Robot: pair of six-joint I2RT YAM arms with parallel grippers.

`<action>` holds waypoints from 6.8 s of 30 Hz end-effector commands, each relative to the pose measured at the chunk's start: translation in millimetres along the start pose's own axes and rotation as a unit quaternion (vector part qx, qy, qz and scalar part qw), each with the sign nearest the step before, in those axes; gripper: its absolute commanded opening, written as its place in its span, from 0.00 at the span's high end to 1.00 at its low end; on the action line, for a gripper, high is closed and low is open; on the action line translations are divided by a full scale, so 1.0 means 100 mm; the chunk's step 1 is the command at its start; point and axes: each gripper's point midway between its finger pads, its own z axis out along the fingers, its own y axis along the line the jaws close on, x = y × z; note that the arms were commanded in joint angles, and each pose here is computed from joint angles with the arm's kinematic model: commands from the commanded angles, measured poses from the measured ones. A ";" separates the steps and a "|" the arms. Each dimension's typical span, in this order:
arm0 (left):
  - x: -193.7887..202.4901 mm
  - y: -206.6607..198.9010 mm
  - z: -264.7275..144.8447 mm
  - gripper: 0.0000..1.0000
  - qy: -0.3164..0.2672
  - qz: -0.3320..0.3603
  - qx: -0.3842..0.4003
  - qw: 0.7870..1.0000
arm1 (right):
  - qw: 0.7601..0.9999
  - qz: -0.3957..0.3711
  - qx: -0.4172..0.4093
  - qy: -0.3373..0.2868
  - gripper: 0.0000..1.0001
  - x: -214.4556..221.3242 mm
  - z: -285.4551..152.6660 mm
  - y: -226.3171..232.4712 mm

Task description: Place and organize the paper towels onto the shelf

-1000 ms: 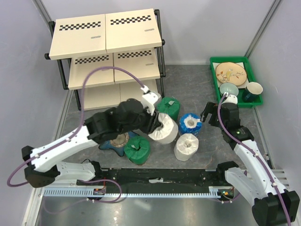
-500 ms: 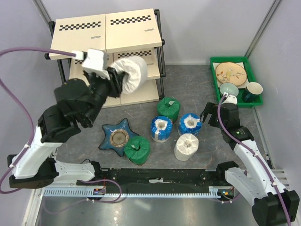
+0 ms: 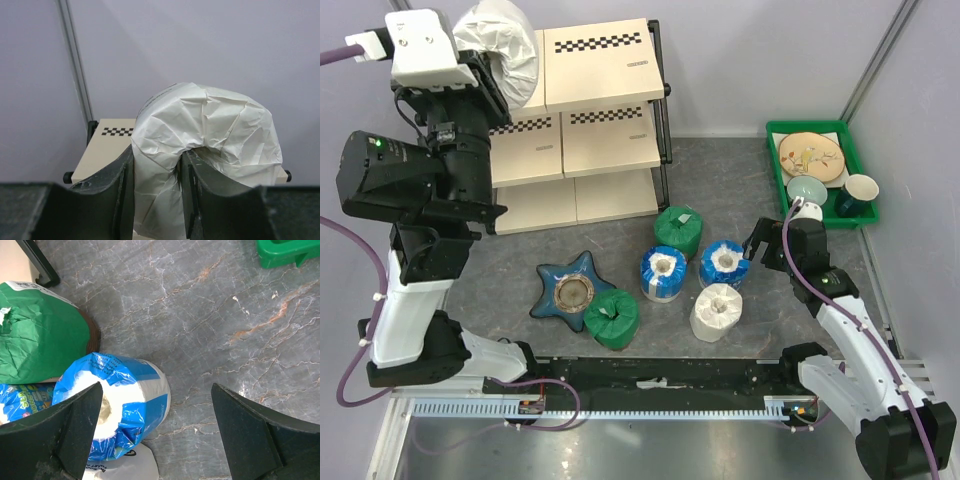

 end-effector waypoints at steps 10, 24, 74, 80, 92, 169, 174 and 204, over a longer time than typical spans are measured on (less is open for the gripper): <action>0.44 -0.26 0.68 0.77 0.025 0.043 -0.005 0.999 | 0.999 0.016 -0.019 -0.023 0.02 -0.14 -0.11 0.09; 1.29 0.24 1.34 0.77 0.111 -0.060 0.018 0.992 | 1.000 0.012 -0.007 -0.007 0.02 -0.06 -0.09 0.04; 1.67 1.19 1.77 0.65 0.124 -0.114 -0.041 0.985 | 1.000 0.005 -0.004 0.024 0.02 0.13 0.01 0.00; 1.65 1.17 1.75 0.59 0.123 -0.115 -0.035 0.985 | 1.000 0.005 -0.005 0.026 0.02 0.15 0.02 0.00; 1.46 1.16 1.58 0.68 0.109 -0.117 -0.031 0.987 | 1.000 0.006 -0.007 0.026 0.02 0.17 0.01 0.00; 1.30 1.11 1.63 0.35 0.081 -0.121 -0.015 0.989 | 0.999 0.004 -0.010 0.036 0.02 0.22 0.04 0.00; 1.29 1.12 1.66 0.35 0.078 -0.120 -0.016 0.990 | 0.999 0.004 -0.009 0.037 0.02 0.23 0.04 0.00; 1.48 1.14 1.93 0.35 0.073 -0.122 -0.017 0.990 | 0.999 0.002 -0.005 0.041 0.02 0.24 0.06 -0.02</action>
